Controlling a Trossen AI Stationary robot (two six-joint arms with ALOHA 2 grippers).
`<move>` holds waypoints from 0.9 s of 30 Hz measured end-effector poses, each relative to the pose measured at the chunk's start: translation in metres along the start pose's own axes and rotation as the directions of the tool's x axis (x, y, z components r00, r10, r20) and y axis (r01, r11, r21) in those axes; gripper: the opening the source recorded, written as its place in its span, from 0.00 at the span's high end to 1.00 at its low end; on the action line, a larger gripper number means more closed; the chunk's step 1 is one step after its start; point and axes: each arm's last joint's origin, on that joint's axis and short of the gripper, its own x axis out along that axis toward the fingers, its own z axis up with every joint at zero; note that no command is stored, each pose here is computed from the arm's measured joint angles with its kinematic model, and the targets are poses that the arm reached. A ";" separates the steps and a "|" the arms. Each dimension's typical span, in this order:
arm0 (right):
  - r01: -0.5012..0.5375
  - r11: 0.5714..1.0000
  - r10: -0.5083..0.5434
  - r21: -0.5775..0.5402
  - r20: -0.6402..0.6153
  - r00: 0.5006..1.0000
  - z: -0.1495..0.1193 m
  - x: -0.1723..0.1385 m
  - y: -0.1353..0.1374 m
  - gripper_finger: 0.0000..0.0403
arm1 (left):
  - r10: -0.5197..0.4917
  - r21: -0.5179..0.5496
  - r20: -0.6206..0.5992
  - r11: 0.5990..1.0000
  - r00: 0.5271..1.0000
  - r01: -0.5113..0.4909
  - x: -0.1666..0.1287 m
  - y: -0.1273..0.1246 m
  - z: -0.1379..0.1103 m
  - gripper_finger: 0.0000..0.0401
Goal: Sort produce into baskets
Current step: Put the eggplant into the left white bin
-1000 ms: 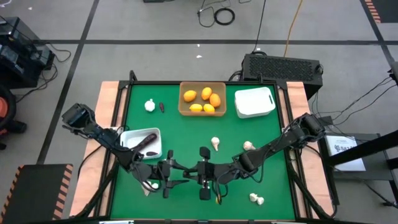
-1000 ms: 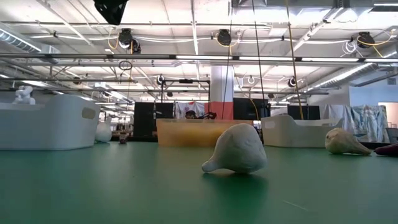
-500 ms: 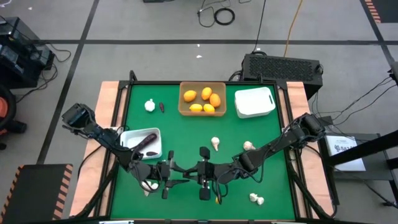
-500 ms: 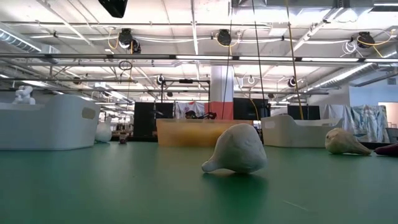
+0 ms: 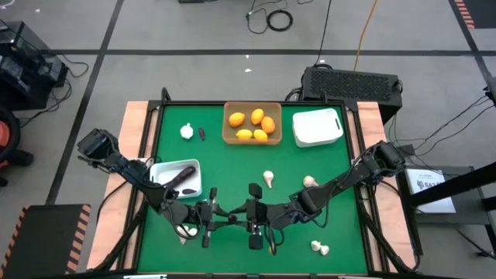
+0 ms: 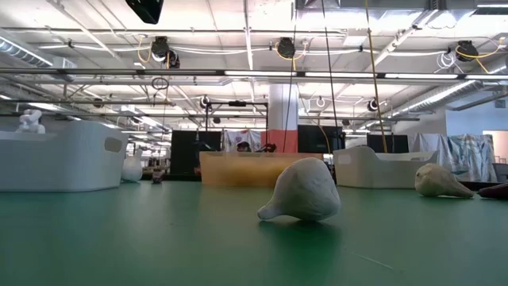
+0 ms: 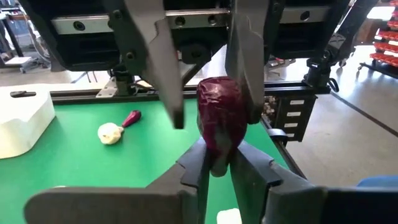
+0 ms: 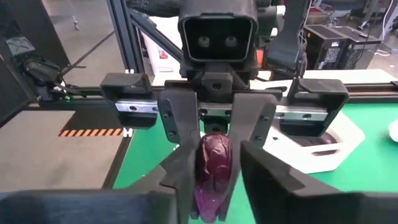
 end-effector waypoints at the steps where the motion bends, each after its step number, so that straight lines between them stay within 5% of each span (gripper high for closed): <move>1: 0.002 1.000 -0.002 -0.002 -0.004 1.000 0.000 0.000 0.000 0.68 | 0.000 0.000 0.000 1.000 1.000 0.000 0.000 0.000 0.000 0.85; 9: 0.012 1.000 -0.013 -0.018 -0.043 0.999 -0.004 0.000 -0.001 0.50 | 0.003 -0.041 -0.087 0.999 0.996 -0.006 -0.019 0.009 0.014 0.85; 16: 0.032 0.999 -0.032 -0.006 -0.134 0.990 -0.014 -0.001 -0.004 0.42 | 0.043 -0.171 -0.309 0.980 0.950 -0.100 -0.058 0.030 0.021 0.85; 22: 0.053 0.999 -0.051 0.003 -0.198 0.979 -0.020 -0.002 -0.005 0.42 | 0.117 -0.237 -0.523 0.931 0.844 -0.276 -0.098 0.053 0.016 0.85; 27: 0.066 0.998 -0.062 0.008 -0.240 0.969 -0.025 -0.004 -0.006 0.42 | 0.186 -0.266 -0.695 0.831 0.695 -0.488 -0.124 0.068 0.003 0.85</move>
